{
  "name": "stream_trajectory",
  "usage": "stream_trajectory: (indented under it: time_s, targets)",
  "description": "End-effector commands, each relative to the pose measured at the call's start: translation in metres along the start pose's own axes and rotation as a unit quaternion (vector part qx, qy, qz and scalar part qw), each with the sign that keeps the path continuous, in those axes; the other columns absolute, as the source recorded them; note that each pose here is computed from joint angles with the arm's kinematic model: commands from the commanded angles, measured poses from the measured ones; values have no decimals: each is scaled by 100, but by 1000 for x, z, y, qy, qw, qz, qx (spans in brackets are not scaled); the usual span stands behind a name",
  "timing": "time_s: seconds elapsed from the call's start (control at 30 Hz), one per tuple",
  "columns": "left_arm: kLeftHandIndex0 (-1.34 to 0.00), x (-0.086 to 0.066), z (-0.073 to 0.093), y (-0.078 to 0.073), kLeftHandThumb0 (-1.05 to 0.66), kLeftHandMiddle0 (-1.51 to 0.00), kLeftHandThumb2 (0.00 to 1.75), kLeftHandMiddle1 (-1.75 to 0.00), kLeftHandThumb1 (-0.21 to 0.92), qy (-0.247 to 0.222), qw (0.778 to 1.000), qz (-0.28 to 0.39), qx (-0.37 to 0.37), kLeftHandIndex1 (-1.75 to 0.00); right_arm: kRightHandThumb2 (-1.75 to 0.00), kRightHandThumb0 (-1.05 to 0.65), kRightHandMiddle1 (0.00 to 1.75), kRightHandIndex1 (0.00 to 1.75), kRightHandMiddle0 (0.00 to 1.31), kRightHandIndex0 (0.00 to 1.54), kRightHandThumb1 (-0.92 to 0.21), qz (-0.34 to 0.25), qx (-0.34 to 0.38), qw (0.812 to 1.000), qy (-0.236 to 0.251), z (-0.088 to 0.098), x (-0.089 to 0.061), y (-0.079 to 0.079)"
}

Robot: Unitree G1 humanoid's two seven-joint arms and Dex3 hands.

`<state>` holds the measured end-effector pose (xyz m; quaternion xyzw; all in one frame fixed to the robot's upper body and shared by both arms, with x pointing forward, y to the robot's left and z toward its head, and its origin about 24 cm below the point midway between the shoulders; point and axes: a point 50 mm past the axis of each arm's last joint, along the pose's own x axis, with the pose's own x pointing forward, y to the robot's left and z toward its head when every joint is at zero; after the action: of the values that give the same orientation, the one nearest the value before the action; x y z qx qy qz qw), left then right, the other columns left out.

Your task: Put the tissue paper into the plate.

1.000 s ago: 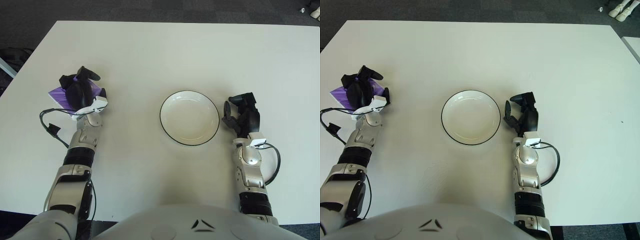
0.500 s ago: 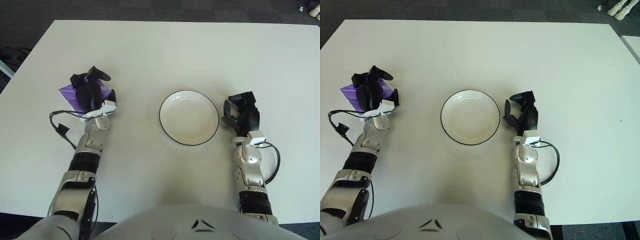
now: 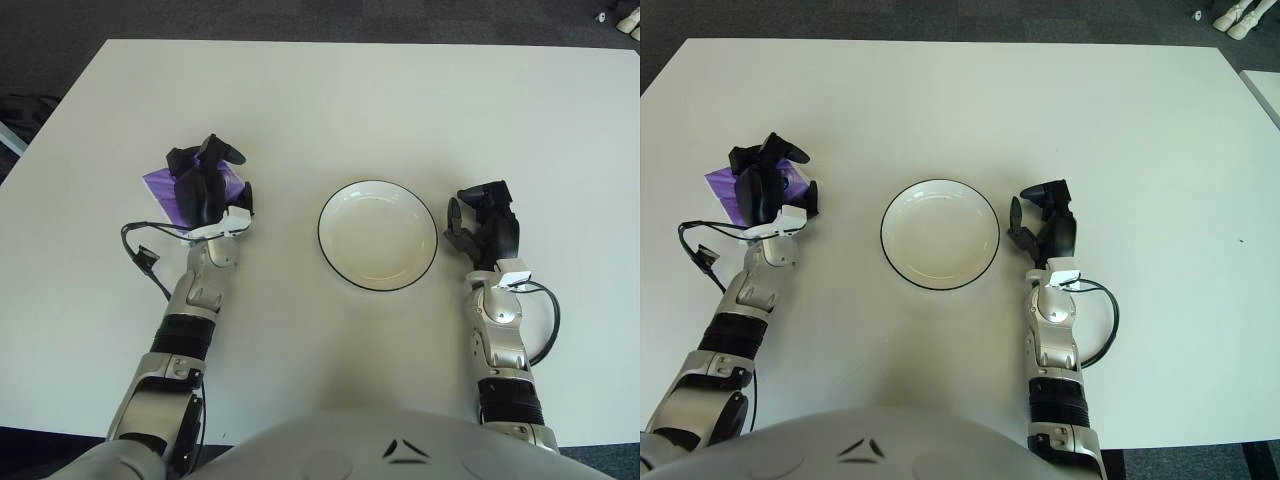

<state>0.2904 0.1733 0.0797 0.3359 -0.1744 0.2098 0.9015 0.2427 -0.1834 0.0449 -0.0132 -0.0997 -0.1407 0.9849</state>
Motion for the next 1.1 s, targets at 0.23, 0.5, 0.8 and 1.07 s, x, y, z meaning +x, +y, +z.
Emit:
stream_trajectory:
  time_s: [0.23,0.5,0.8,1.07]
  targets:
    - [-59,-15,15,-7,0,-88,157,-157,5,-42,999,-29,-18,-175,-82,-38,175,132,32,64,-71,-6,-2,996,90,-29,-15,-8]
    - [-65,-4,34,11,0,-94,168,-158,-5,-105,994,15,-38,-175,-82,-38,175,133,32,64,-71,-11,-6,996,83,-28,-15,-4]
    - [-69,1,46,33,0,-97,174,-161,-10,-164,981,99,-31,-175,-85,-38,175,135,33,67,-69,-7,-5,996,89,-30,-14,-5]
    - [-69,1,52,45,0,-96,175,-163,-10,-178,972,152,-23,-175,-85,-38,175,134,33,65,-69,-9,-9,996,88,-31,-13,-6]
